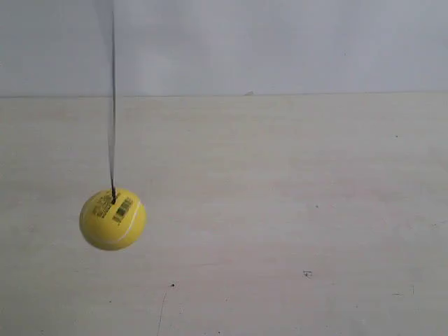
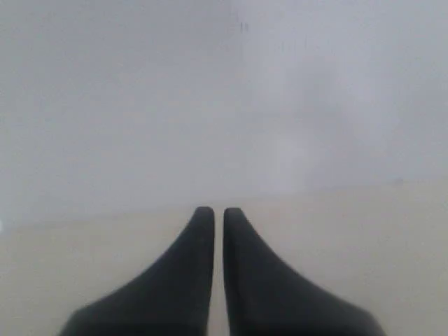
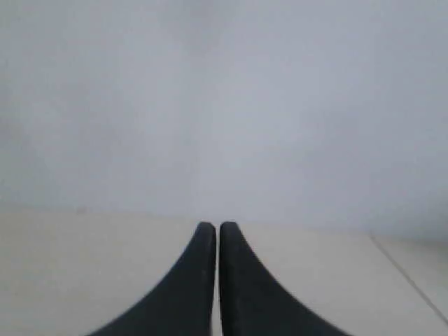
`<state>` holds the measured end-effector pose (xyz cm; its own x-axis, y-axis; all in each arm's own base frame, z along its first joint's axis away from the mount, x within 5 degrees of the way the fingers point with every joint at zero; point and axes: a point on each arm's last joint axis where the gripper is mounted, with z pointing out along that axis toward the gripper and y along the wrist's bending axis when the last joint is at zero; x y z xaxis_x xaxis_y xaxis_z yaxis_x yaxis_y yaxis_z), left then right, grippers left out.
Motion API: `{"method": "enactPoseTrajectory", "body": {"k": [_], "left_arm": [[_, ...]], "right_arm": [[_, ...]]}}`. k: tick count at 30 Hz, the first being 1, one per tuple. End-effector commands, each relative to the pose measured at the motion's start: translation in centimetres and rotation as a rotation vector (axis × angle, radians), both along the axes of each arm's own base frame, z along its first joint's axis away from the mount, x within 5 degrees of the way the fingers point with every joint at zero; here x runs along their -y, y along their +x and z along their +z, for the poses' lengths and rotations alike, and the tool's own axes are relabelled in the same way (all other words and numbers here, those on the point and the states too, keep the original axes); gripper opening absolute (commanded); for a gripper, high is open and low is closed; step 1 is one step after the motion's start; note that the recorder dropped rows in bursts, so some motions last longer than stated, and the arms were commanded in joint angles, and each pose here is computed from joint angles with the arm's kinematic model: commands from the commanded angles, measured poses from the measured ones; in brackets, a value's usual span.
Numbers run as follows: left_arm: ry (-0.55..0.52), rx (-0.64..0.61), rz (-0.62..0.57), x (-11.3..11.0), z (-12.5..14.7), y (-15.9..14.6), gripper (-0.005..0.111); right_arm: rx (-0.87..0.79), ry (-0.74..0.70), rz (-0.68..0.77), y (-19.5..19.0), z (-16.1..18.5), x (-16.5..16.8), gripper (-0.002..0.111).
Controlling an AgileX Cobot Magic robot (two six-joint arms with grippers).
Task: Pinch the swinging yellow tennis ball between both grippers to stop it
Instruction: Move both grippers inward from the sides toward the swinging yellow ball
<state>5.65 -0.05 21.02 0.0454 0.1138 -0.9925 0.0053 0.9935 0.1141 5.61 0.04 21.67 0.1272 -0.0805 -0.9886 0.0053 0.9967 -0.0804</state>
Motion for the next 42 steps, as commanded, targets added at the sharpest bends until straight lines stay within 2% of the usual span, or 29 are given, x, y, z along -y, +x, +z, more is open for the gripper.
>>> {"method": "enactPoseTrajectory", "body": {"k": [1, 2, 3, 4, 5, 8, 10, 11, 12, 16, 18, 23, 28, 32, 35, 38, 42], "left_arm": [[-0.179, 0.377, -0.043, 0.0, 3.3, -0.8, 0.005], [-0.266, 0.428, -0.072, 0.0, 3.7, -1.0, 0.005], [-0.436, 0.479, -0.132, 0.0, 4.2, -1.3, 0.005], [-0.530, 0.487, -0.164, 0.0, 4.3, -1.3, 0.005], [-0.640, 0.476, -0.219, 0.2, 4.3, -1.4, 0.005], [-0.537, 0.477, -0.284, 1.0, 5.1, -1.6, 0.005], [-0.534, 0.446, -0.333, 1.5, 5.9, -1.5, 0.005], [-0.539, 0.409, -0.371, 1.9, 6.3, -1.3, 0.005], [-0.505, 0.341, -0.422, 2.5, 7.3, -0.8, 0.005], [-0.355, 0.200, -0.590, 4.5, 8.9, 0.8, 0.005], [-0.306, 0.082, -0.763, 6.0, 9.4, 2.9, 0.005], [-0.302, -0.098, -0.854, 6.8, 7.2, 7.2, 0.005], [-0.292, -0.217, -0.988, 7.7, 4.7, 9.1, 0.005], [-0.302, -0.261, -0.999, 7.8, 3.6, 10.0, 0.005], [-0.313, -0.275, -1.057, 8.3, 3.1, 10.1, 0.005], [-0.257, -0.276, -1.112, 9.2, 2.6, 10.0, 0.005], [-0.206, -0.293, -1.088, 10.0, 1.7, 10.5, 0.005]], "right_arm": [[0.319, -0.010, 0.025, -0.9, 2.8, -0.2, 0.000], [0.374, 0.023, 0.039, -1.1, 3.2, -0.3, 0.000], [0.429, 0.124, 0.082, -1.4, 3.7, -0.3, 0.000], [0.435, 0.203, 0.112, -1.4, 3.8, -0.3, 0.000], [0.431, 0.364, 0.171, -1.4, 3.8, -0.3, 0.000], [0.426, 0.431, 0.202, -1.4, 3.8, -0.4, 0.000], [0.433, 0.439, 0.207, -1.6, 4.4, -0.4, 0.000], [0.412, 0.445, 0.205, -1.4, 4.7, -0.4, 0.000], [0.344, 0.439, 0.200, -0.9, 5.4, -0.5, 0.000], [0.206, 0.395, 0.240, 0.5, 6.5, -1.2, 0.000], [0.119, 0.310, 0.387, 2.0, 7.2, -2.8, 0.000], [-0.022, 0.151, 0.781, 4.1, 7.3, -6.2, 0.000], [-0.159, 0.129, 1.020, 5.7, 5.2, -7.7, 0.000], [-0.195, 0.165, 1.097, 6.7, 4.3, -8.0, 0.000], [-0.250, 0.189, 1.120, 7.6, 3.3, -8.1, 0.000], [-0.293, 0.188, 1.118, 8.4, 2.4, -8.1, 0.000], [-0.322, 0.185, 1.110, 9.2, 1.4, -8.1, 0.000]]}}
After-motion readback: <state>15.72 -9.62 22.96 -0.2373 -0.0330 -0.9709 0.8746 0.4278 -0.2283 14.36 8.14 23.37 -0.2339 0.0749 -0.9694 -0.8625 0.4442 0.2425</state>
